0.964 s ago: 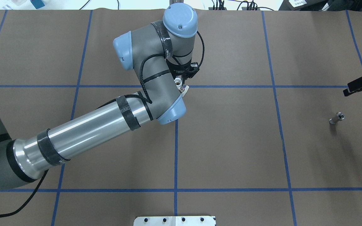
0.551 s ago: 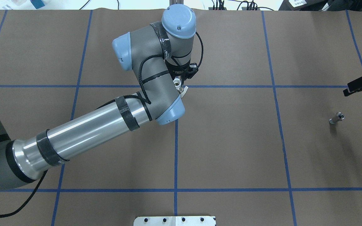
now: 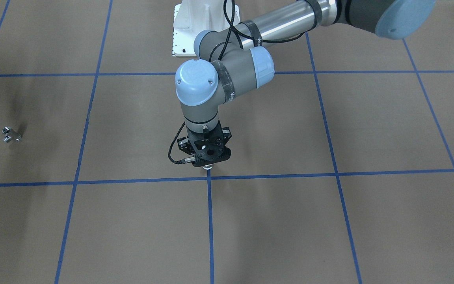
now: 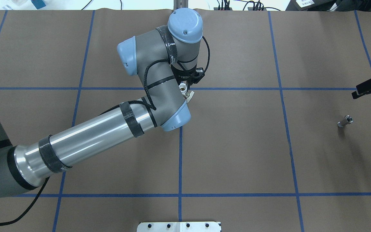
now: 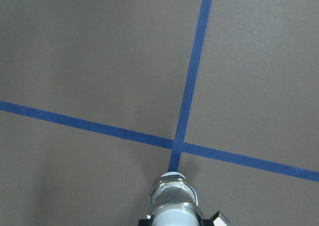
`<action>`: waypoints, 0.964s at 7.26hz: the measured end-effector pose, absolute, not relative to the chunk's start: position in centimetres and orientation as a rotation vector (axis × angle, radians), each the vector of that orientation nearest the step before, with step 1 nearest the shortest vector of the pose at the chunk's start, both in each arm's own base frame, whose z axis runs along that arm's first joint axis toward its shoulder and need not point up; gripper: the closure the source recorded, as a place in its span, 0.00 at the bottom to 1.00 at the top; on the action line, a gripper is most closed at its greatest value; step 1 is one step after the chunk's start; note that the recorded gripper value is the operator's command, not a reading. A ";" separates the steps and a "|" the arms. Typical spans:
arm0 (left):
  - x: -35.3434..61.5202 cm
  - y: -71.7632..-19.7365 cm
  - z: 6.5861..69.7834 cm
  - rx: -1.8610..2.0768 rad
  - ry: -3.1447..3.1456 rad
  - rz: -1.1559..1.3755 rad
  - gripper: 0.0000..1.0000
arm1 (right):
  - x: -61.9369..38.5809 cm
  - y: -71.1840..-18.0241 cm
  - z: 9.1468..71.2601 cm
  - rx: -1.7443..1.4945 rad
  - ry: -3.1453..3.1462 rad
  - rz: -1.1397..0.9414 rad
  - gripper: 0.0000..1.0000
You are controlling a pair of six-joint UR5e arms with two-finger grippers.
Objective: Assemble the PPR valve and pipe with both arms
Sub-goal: 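Lower the valve upright onto the table centre with the left gripper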
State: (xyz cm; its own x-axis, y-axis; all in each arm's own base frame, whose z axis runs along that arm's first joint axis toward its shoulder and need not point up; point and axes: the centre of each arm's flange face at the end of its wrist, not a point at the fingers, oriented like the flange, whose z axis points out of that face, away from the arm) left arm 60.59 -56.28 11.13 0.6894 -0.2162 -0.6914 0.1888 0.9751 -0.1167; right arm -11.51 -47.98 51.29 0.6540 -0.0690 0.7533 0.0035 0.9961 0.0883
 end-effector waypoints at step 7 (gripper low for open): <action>61.0 -55.8 11.9 -0.042 0.772 -0.216 0.26 | -11.6 -48.0 51.1 0.067 -0.865 -0.014 0.00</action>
State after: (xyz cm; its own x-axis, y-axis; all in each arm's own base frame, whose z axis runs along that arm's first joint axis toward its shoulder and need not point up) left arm 61.02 -55.81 11.91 0.6958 -0.2092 -0.6871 0.1787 0.9770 -0.1165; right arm -11.56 -47.98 51.13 0.6491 -0.0393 0.7597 -0.0149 0.9978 0.0644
